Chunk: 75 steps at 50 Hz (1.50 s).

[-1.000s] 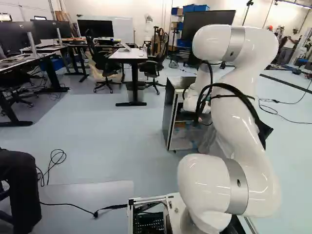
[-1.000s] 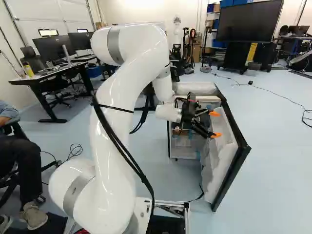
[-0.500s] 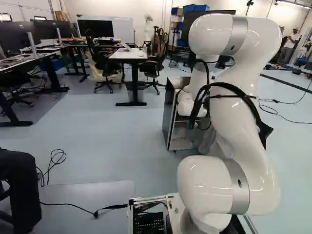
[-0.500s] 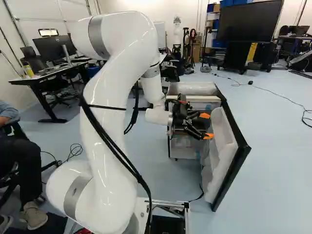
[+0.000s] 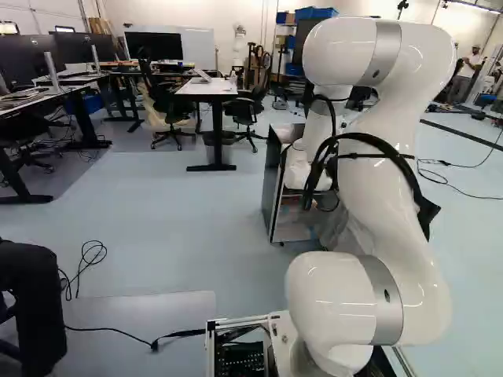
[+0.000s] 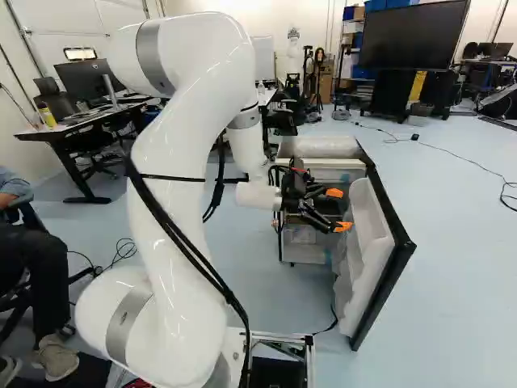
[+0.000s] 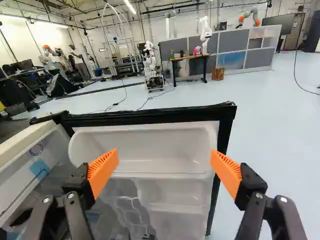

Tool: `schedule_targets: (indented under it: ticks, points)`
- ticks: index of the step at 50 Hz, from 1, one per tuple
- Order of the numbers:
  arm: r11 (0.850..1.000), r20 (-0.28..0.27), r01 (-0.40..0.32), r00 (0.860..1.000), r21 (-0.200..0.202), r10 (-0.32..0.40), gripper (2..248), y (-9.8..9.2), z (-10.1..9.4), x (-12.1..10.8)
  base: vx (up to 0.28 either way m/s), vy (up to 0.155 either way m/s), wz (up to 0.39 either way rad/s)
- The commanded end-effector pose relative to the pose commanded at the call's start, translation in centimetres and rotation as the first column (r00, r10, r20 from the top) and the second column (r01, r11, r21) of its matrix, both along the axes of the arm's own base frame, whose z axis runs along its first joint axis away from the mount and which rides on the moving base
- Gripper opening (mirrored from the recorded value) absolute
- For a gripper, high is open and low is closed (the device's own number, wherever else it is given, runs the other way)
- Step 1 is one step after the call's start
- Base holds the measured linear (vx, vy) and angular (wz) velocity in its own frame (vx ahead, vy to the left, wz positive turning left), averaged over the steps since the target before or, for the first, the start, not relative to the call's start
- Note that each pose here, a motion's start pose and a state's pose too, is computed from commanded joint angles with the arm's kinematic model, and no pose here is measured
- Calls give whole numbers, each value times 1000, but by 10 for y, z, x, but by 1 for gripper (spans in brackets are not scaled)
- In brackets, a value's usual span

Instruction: Open the fridge door

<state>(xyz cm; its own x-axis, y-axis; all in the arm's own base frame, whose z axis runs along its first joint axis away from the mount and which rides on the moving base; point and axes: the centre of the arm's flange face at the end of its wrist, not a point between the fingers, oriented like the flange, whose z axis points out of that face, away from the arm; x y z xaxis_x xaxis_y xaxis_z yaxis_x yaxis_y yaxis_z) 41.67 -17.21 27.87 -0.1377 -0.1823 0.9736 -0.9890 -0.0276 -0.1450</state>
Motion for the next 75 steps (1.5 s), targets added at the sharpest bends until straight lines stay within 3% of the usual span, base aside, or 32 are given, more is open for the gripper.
schedule_targets:
  ticks: [28, 46, 61, 75]
  points:
    - [997, 8, -81, 997, 12, 81, 247, 7, 10, -2, 0, 0, 0]
    - [982, 16, -189, 982, 25, 188, 247, 17, 23, -5, 0, 0, 0]
    - [951, 23, -308, 951, 38, 307, 247, 29, 36, -9, 0, 0, 0]
    - [897, 26, -438, 899, 50, 438, 247, 44, 50, -17, 0, 0, 0]
